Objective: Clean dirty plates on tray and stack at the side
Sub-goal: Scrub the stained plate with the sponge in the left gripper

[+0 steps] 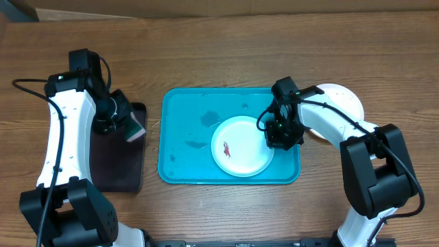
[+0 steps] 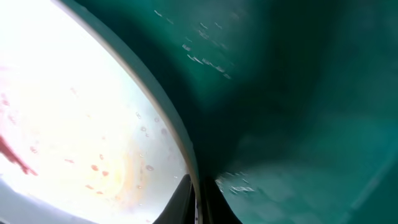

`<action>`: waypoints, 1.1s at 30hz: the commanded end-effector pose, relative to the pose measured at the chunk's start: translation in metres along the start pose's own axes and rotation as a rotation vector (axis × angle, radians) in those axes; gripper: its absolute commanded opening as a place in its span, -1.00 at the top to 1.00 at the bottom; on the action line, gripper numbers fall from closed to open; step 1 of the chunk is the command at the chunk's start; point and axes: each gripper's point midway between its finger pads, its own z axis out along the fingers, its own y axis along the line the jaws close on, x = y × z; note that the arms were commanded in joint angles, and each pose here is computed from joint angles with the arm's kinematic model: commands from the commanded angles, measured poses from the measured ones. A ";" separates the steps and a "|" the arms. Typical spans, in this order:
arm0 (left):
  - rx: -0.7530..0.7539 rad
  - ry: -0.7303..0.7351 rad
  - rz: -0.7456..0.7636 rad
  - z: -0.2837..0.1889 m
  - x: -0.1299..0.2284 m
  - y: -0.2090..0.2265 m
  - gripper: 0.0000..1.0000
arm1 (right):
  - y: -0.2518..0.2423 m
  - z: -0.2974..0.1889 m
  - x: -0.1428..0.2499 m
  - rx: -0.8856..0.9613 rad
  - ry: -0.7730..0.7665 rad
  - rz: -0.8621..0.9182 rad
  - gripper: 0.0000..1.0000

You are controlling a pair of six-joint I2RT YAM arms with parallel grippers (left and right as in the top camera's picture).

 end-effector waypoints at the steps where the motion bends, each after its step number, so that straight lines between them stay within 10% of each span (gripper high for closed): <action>1: 0.189 0.063 0.147 -0.003 0.017 -0.038 0.91 | 0.006 0.014 0.004 -0.044 0.030 0.082 0.93; 33: 0.214 0.212 0.449 0.086 0.126 -0.193 0.91 | 0.052 0.028 -0.053 -0.129 -0.208 0.163 0.93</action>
